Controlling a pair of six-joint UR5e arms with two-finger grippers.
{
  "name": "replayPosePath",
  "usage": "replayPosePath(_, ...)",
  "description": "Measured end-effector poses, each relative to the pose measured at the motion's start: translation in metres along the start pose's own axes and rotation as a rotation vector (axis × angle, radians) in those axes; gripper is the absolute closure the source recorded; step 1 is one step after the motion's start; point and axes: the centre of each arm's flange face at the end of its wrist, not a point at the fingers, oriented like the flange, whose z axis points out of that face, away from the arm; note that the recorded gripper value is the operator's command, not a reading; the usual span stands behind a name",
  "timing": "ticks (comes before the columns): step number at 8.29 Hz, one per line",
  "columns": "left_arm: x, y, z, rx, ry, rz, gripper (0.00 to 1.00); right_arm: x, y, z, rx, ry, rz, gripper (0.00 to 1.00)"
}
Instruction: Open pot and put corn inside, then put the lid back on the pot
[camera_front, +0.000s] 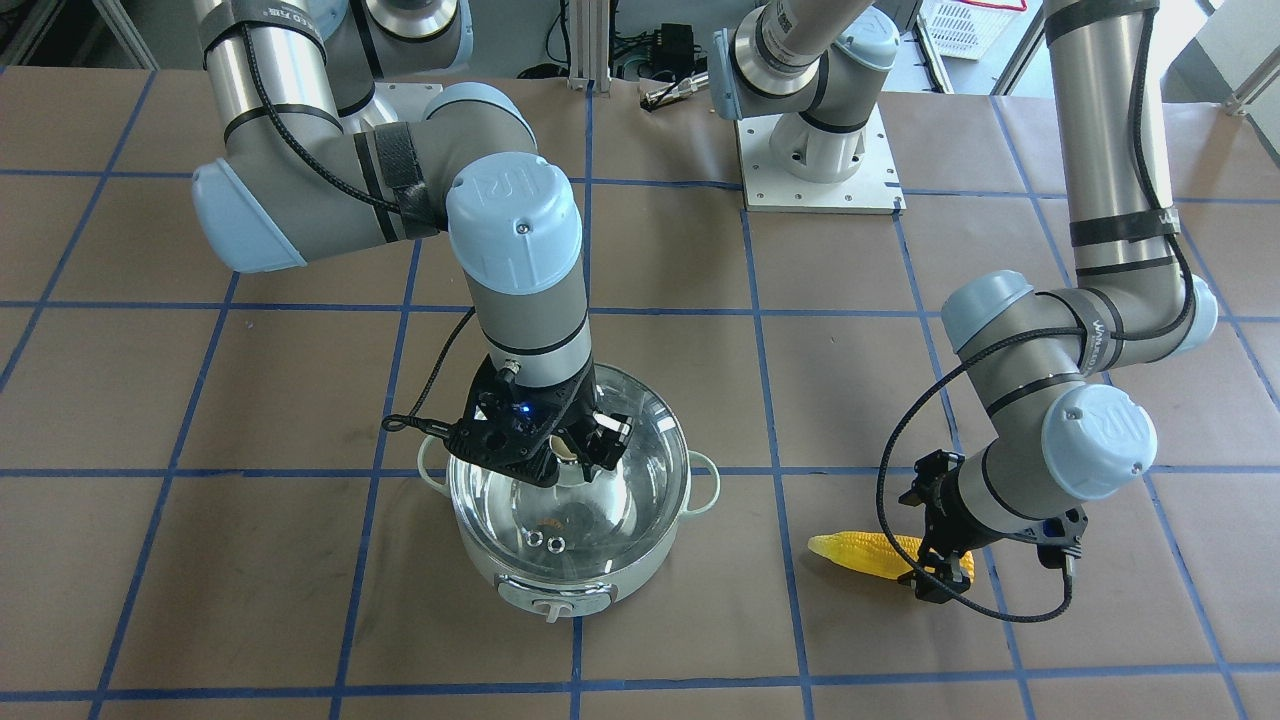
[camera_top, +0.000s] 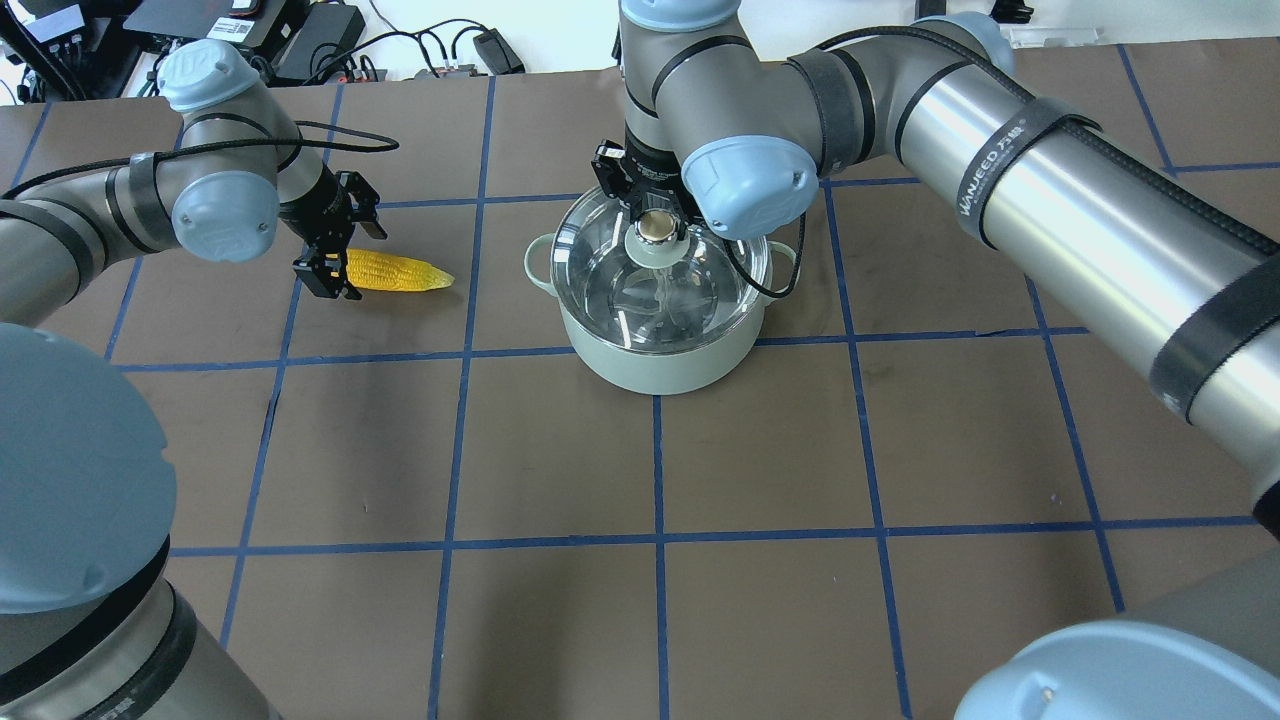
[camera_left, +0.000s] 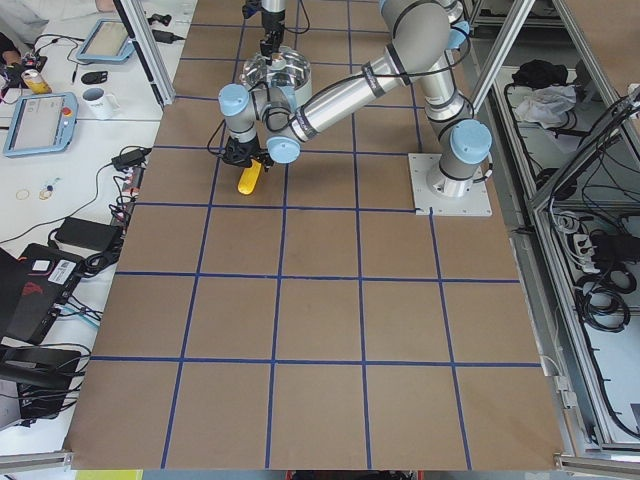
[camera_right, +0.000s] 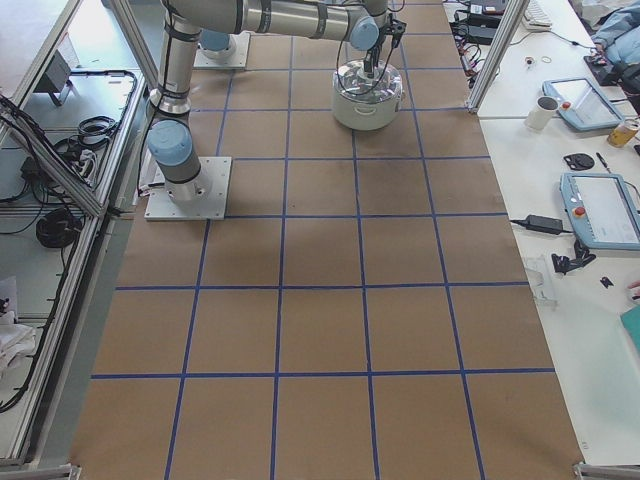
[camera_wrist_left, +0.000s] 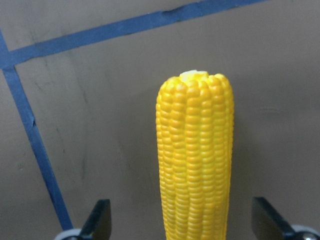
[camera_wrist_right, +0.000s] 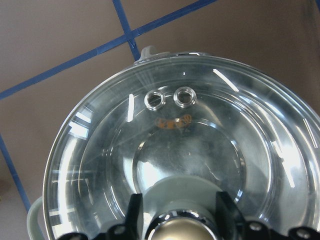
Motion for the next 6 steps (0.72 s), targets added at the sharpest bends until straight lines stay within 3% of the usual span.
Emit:
replayPosePath(3, 0.009, -0.006, 0.017, 0.007, 0.013, -0.005, 0.00, 0.002, 0.002, -0.001, -0.020, 0.014, -0.030, 0.67)
replayPosePath(5, 0.012, -0.008, 0.026, 0.009, 0.018, -0.013, 0.77, 0.006, 0.003, -0.014, -0.026, 0.020, -0.064, 0.69)
replayPosePath(6, 0.012, -0.008, 0.028, 0.011, 0.019, -0.007, 0.79, 0.009, 0.003, -0.022, -0.032, 0.019, -0.074, 0.69)
